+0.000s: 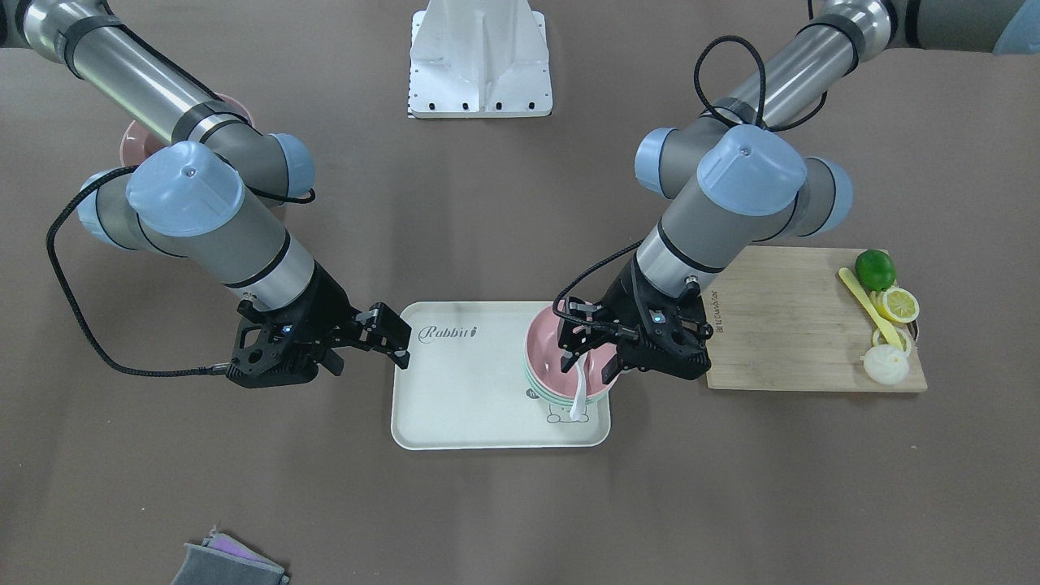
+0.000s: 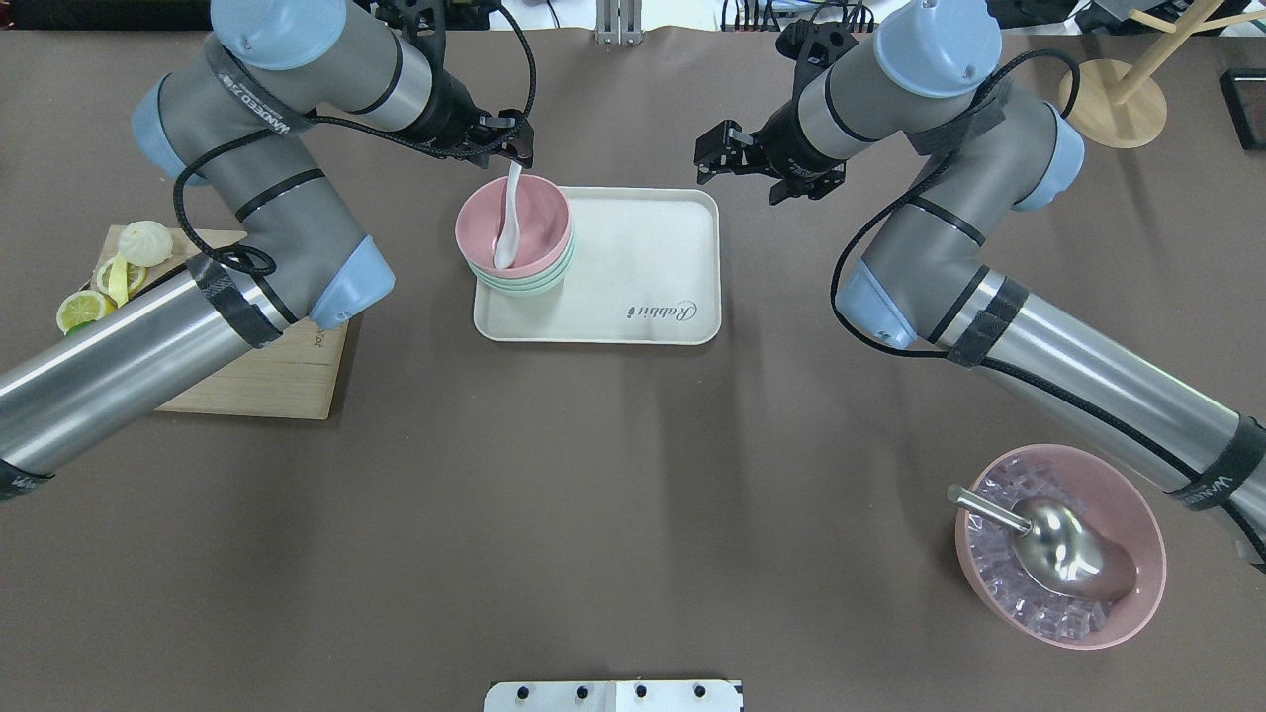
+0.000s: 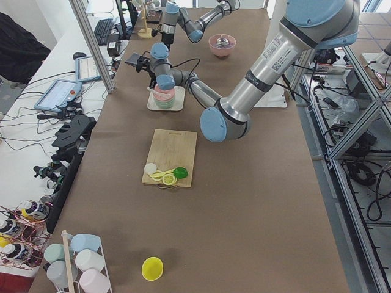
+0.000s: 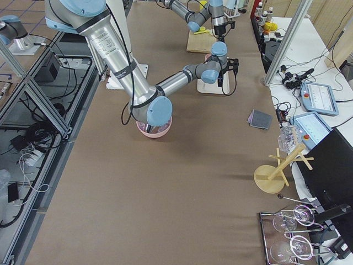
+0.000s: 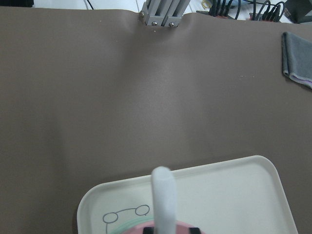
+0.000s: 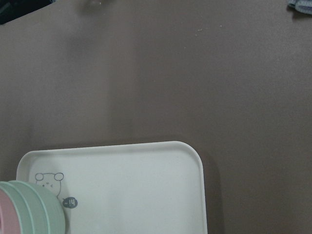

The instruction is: Stack pink bowl on green and place spoon

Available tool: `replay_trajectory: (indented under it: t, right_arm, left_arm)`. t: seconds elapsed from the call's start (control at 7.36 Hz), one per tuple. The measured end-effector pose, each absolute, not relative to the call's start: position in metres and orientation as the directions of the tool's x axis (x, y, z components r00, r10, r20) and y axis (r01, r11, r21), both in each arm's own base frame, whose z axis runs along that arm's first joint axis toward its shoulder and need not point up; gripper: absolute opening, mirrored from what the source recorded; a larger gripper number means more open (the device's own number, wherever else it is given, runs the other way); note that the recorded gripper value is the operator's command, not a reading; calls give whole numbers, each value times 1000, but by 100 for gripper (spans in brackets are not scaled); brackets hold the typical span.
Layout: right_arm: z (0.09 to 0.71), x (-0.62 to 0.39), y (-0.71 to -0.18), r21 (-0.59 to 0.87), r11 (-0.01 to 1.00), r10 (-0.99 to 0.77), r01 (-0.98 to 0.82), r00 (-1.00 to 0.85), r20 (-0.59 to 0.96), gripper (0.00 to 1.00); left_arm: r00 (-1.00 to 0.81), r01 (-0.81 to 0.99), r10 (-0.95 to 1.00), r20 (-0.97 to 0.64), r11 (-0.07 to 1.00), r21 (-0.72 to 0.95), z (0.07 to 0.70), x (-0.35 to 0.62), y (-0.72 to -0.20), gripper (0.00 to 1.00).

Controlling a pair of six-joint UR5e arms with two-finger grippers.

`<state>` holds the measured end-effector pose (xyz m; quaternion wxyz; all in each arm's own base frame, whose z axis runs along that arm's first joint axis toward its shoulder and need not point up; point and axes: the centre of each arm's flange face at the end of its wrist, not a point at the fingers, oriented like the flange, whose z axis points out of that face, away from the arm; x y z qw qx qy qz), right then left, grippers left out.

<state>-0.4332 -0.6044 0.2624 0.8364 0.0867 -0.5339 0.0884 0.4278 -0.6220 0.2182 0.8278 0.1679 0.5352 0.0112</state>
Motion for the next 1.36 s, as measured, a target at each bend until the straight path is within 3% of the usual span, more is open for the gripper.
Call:
replay_trajectory:
  t: [0.27, 0.68, 1.09, 1.36]
  right_arm:
    - [277, -411, -613, 43, 970, 64, -238, 423, 904, 100]
    - [362, -283, -634, 137, 979, -28, -148, 574, 818, 100]
    - [516, -127, -590, 218, 976, -164, 8, 685, 710, 100]
    - [602, -48, -541, 157, 988, -122, 11, 687, 716, 100]
  left_arm:
    - [413, 118, 141, -900, 972, 206, 217, 377, -633, 99]
    - [479, 187, 113, -870, 956, 227, 277, 240, -647, 99]
    - [651, 86, 149, -744, 960, 268, 364, 126, -650, 99]
    - [695, 66, 125, -708, 970, 236, 462, 65, -617, 99]
